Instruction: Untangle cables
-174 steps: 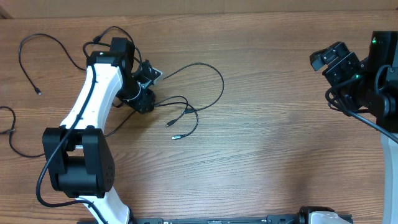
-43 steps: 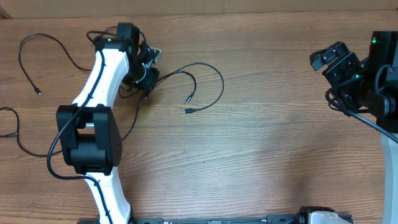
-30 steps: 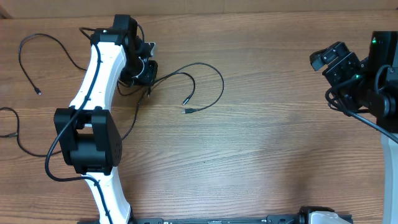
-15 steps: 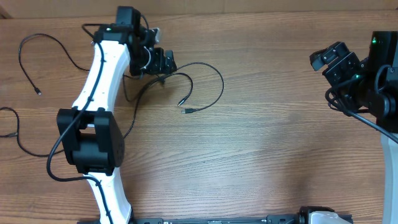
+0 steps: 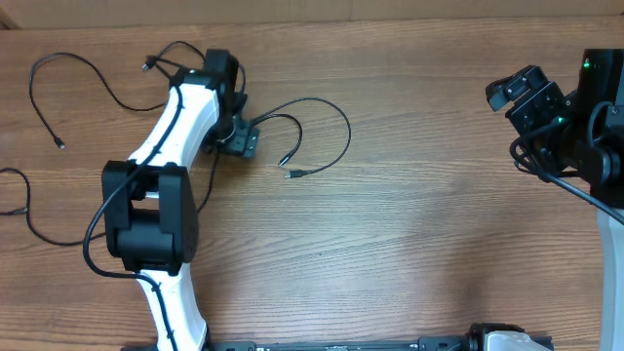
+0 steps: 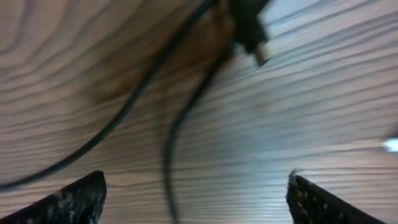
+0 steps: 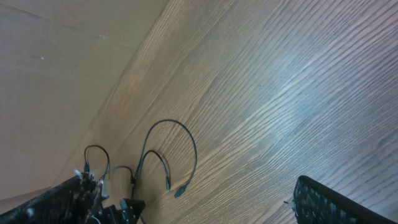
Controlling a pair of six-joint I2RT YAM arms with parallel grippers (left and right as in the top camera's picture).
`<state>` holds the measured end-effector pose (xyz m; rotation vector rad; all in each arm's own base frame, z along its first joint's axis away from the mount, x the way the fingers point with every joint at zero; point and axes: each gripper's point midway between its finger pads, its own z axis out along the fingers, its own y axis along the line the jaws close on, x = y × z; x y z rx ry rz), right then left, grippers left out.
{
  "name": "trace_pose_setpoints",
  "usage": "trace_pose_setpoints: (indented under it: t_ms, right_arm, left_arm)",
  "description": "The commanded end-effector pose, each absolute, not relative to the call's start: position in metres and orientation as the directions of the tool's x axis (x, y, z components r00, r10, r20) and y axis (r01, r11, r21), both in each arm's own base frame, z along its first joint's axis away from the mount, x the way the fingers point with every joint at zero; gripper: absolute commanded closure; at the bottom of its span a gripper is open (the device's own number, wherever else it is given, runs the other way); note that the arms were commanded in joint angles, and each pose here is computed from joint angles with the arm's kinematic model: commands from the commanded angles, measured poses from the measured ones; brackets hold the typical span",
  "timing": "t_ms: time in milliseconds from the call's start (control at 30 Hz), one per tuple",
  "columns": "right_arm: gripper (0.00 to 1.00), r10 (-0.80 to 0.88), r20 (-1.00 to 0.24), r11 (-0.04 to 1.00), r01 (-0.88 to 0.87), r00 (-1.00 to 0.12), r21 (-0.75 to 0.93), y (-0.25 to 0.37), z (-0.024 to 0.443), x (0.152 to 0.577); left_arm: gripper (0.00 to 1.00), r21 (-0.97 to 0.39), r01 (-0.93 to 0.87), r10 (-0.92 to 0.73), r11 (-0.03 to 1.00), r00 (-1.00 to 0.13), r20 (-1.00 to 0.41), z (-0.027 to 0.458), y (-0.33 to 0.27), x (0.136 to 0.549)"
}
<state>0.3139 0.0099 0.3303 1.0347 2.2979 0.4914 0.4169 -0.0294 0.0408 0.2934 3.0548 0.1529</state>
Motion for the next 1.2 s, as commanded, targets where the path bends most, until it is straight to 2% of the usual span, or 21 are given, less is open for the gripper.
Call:
trace_pose_setpoints:
  t_ms: [0, 67, 133, 233, 500, 1033, 1167]
  right_arm:
    - [0.00, 0.766, -0.360, 0.637, 0.556, -0.533, 0.533, 0.007, 0.333, 0.314]
    - [0.00, 0.766, -0.360, 0.637, 0.556, -0.533, 0.533, 0.007, 0.333, 0.314]
    - [0.00, 0.766, -0.360, 0.637, 0.556, -0.533, 0.533, 0.007, 0.333, 0.314]
    - [0.00, 0.766, -0.360, 0.637, 0.556, -0.533, 0.533, 0.007, 0.333, 0.314]
    - [0.00, 0.766, -0.360, 0.637, 0.556, -0.533, 0.533, 0.007, 0.333, 0.314]
    - [0.00, 0.766, -0.360, 0.637, 0.556, -0.533, 0.533, 0.007, 0.333, 0.314]
    - [0.00, 0.766, -0.360, 0.637, 0.556, -0.533, 0.533, 0.007, 0.333, 0.314]
  left_arm:
    - [0.10, 0.134, 0.236, 0.243, 0.962, -0.969, -0.037, 0.032, -0.007, 0.415]
    - [0.12, 0.066, 0.249, 0.253, 0.966, -0.965, -0.064, 0.031, -0.013, 0.419]
    - [0.20, -0.021, 0.252, 0.249, 0.967, -0.962, -0.112, 0.032, -0.022, 0.425]
    - [0.21, -0.096, 0.280, 0.263, 0.955, -0.952, -0.154, 0.031, -0.035, 0.431]
    - [0.33, -0.095, 0.278, 0.262, 0.956, -0.952, -0.157, 0.015, -0.034, 0.428]
    - [0.35, -0.090, 0.275, 0.260, 0.957, -0.954, -0.150, -0.001, -0.032, 0.421]
    - [0.42, -0.090, 0.275, 0.259, 0.957, -0.953, -0.154, -0.002, -0.032, 0.421]
